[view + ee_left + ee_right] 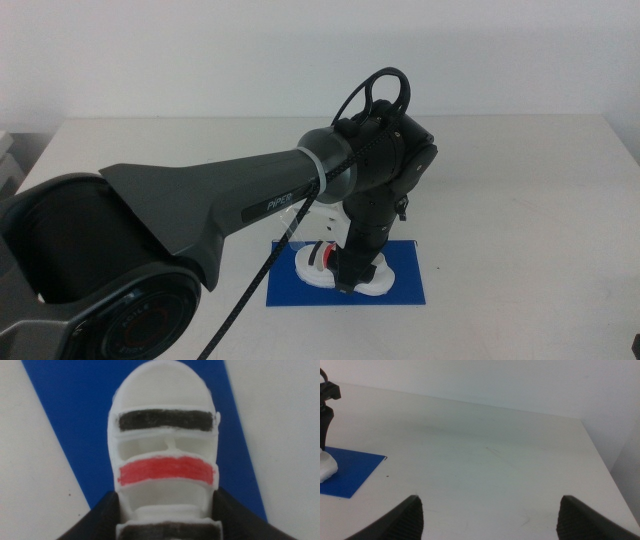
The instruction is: Use one arm to grab the shoe from the table and place it on the mat.
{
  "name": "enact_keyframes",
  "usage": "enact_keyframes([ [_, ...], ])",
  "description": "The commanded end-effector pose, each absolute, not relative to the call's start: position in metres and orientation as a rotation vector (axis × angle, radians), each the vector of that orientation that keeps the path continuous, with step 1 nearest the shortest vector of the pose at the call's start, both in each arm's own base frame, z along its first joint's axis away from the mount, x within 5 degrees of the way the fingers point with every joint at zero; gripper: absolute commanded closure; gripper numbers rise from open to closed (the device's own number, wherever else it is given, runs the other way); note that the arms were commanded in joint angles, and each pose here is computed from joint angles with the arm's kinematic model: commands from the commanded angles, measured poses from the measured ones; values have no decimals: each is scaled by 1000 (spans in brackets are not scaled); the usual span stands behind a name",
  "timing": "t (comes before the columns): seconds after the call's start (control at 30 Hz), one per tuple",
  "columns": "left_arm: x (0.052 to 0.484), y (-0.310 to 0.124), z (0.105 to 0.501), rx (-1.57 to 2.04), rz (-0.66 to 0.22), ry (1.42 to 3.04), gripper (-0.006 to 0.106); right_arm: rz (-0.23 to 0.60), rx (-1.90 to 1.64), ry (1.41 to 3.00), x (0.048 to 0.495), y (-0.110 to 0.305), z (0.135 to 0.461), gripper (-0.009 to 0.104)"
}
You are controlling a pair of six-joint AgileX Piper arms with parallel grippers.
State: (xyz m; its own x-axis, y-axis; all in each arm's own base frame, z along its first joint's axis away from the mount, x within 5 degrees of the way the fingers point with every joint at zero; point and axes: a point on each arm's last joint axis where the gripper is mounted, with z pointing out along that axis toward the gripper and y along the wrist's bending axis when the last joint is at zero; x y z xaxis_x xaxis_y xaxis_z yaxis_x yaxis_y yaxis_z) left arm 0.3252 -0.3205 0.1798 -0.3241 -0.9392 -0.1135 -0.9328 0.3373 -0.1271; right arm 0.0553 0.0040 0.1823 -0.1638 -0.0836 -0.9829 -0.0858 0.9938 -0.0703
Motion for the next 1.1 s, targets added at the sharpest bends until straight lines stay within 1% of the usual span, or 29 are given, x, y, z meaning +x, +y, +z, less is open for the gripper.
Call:
enact_keyframes([
  [0.0, 318, -314, 216, -1754, -60, 2390, 102, -12, -141, 1672, 57, 4, 187, 17],
  [0.1, 318, -314, 216, -1761, -61, 2395, 101, -12, -141, 1672, 57, 4, 187, 17],
  [0.13, 318, -314, 216, -1761, -61, 2395, 98, -12, -141, 1672, 57, 4, 187, 17],
  [0.17, 318, -314, 216, -1758, -60, 2393, 38, -12, -141, 1672, 57, 4, 187, 17],
  [0.23, 318, -314, 216, -1758, -60, 2393, 26, -12, -141, 1672, 57, 4, 187, 17],
  [0.3, 318, -314, 216, -1758, -62, 2393, 20, -12, -141, 1672, 57, 4, 187, 17],
  [0.4, 318, -314, 217, -1759, -64, 2393, 14, -12, -141, 1672, 57, 4, 187, 17],
  [0.5, 317, -314, 221, -1763, -80, 2394, 14, -12, -141, 1672, 57, 4, 187, 17],
  [0.63, 314, -311, 238, -1765, -136, 2387, 14, -12, -141, 1672, 57, 4, 187, 17],
  [0.8, 308, -304, 268, -1760, -235, 2368, 14, -12, -141, 1672, 57, 4, 187, 17],
  [0.9, 303, -299, 290, -1755, -310, 2353, 14, -12, -141, 1672, 57, 4, 187, 17],
  [1.07, 290, -281, 340, -1719, -478, 2288, 14, -12, -141, 1672, 57, 4, 187, 17],
])
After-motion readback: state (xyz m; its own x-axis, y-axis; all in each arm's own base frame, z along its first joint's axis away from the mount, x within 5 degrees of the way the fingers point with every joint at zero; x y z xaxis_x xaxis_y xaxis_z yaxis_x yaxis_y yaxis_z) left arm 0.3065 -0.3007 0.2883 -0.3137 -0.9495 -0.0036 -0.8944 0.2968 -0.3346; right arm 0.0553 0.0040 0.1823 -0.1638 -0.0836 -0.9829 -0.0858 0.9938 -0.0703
